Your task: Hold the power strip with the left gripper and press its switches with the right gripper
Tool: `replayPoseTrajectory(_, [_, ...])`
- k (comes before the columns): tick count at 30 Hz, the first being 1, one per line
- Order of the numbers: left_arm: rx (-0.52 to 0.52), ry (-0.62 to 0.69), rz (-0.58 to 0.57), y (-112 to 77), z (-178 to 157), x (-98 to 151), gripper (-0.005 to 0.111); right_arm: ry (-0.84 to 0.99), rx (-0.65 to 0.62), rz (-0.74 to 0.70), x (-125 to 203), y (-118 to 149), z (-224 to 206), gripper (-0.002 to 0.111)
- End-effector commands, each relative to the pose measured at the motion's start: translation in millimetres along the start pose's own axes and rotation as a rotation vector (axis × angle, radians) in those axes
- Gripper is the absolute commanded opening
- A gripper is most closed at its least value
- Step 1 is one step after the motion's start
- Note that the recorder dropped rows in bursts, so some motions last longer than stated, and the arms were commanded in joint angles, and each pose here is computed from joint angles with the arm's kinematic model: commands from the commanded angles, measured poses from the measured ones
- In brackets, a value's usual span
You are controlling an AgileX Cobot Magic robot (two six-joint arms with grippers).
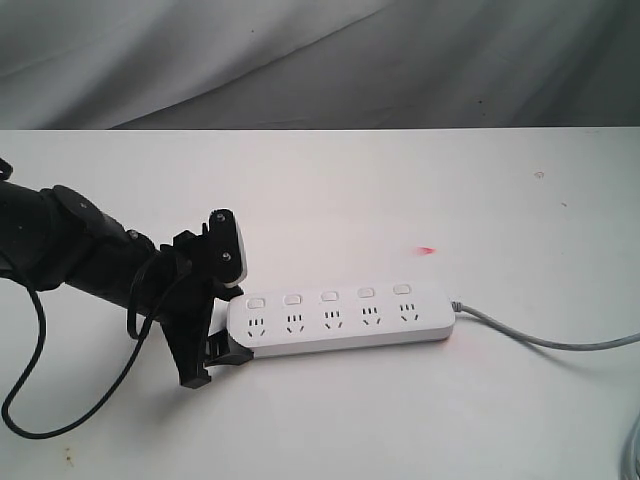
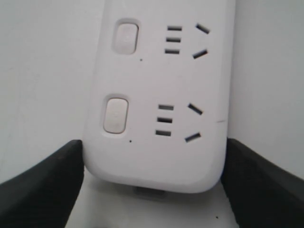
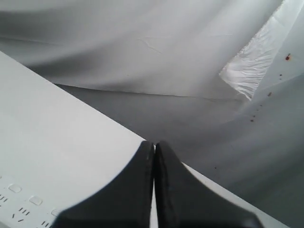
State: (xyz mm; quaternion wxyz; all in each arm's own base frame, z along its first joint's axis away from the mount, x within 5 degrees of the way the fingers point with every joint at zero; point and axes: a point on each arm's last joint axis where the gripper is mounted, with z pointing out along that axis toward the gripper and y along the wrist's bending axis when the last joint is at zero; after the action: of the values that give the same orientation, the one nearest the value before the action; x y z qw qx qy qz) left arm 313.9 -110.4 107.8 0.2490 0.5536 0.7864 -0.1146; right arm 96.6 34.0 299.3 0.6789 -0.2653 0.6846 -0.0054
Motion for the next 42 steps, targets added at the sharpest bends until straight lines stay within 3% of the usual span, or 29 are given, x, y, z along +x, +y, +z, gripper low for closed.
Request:
replayPoseTrajectory(1, [-0.011,0.002,0.002,2.2,-0.2,-0.4,0.056,0.002,0.069,0.001,2.7,-5.1,-0.8,0.0])
replayPoseTrajectory(8, [-0.011,0.002,0.002,2.2,-0.2,-0.4,0.056,0.024,0.125,0.031,4.9,-10.1,-1.3,0.0])
replayPoseTrajectory(13, [-0.011,0.002,0.002,2.2,-0.2,-0.4,0.056,0.033,0.19,0.238,13.5,-13.2,-1.7,0.0])
replayPoseTrajectory(18, [-0.011,0.002,0.002,2.2,-0.2,-0.4,0.056,0.035,0.203,0.402,43.1,0.3,-12.7,0.0])
replayPoseTrajectory(29, [-0.011,0.002,0.002,2.2,-0.2,-0.4,0.056,0.045,0.204,0.455,95.6,25.5,-27.9,0.0])
replayPoseTrajectory(42, [-0.011,0.002,0.002,2.2,-0.2,-0.4,0.056,0.054,0.201,0.458,98.5,26.8,-27.6,0.0])
